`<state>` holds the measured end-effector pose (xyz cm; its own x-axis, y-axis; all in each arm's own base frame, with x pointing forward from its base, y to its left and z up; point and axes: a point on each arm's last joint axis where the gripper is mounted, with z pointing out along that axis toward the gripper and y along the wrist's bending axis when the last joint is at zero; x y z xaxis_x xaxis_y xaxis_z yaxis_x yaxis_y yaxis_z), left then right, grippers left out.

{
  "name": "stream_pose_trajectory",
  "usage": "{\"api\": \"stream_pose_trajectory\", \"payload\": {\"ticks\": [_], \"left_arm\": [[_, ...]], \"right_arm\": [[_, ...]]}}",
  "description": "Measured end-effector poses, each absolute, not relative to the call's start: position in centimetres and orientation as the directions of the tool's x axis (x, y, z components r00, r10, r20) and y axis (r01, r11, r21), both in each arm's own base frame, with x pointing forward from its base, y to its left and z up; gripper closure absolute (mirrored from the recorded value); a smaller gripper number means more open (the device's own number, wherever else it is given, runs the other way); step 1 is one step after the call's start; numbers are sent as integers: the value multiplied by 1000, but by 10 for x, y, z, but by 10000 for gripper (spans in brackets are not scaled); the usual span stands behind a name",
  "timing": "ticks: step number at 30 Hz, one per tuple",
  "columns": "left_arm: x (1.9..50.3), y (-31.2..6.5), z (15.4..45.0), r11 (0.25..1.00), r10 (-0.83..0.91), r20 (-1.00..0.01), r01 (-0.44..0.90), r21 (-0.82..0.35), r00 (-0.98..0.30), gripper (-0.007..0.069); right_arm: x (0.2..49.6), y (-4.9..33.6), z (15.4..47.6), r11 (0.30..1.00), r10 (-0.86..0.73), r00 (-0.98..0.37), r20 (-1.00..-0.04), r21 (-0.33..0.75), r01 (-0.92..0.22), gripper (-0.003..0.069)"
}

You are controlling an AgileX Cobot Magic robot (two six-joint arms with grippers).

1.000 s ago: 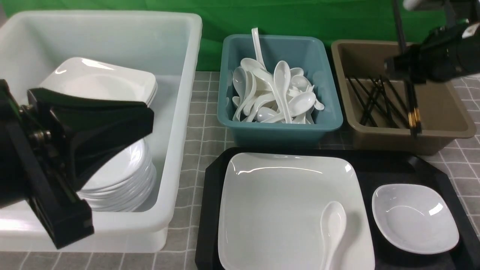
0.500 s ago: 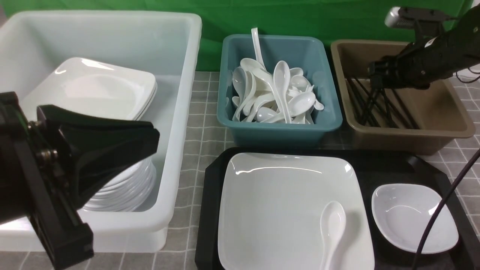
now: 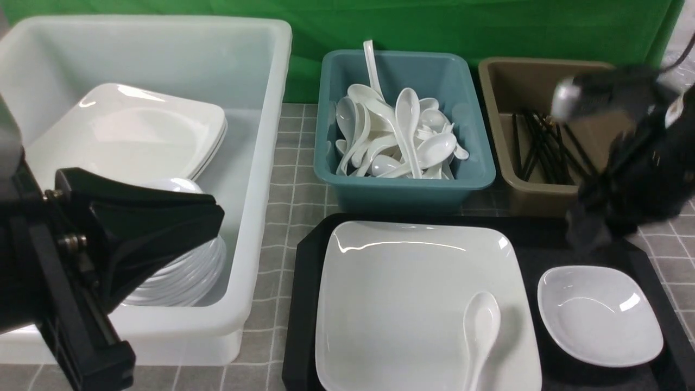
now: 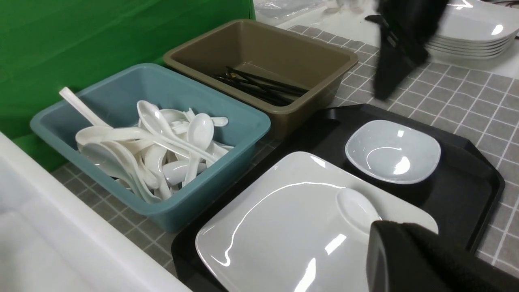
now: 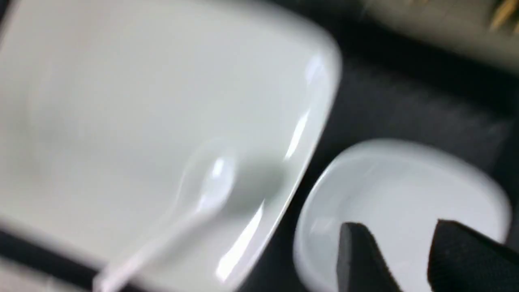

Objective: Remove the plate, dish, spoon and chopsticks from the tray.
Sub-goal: Use the right arm to grab a small plate from the dinner plate

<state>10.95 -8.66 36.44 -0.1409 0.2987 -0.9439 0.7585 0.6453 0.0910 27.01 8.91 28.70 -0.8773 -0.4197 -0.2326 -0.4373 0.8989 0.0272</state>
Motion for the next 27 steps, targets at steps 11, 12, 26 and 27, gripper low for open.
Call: {"api": "stream_pose_trajectory", "payload": {"ticks": [11,12,26,27], "left_arm": [[109,-87,364,641,308,-941,762,95,-142,615],[109,-87,363,637,311,-939,765,93,-145,615],[108,-87,362,631,317,-937,771,90,-150,615],[108,-87,362,631,317,-937,771,90,-150,615]], "right_arm": [[229,100,203,730,-681,-720,-134,-203,-653,144],[231,101,199,727,-683,-718,-130,-204,-655,148],[249,107,157,672,-730,-682,-43,-224,-706,217],[249,107,156,673,-730,-682,-42,-223,-706,243]]}}
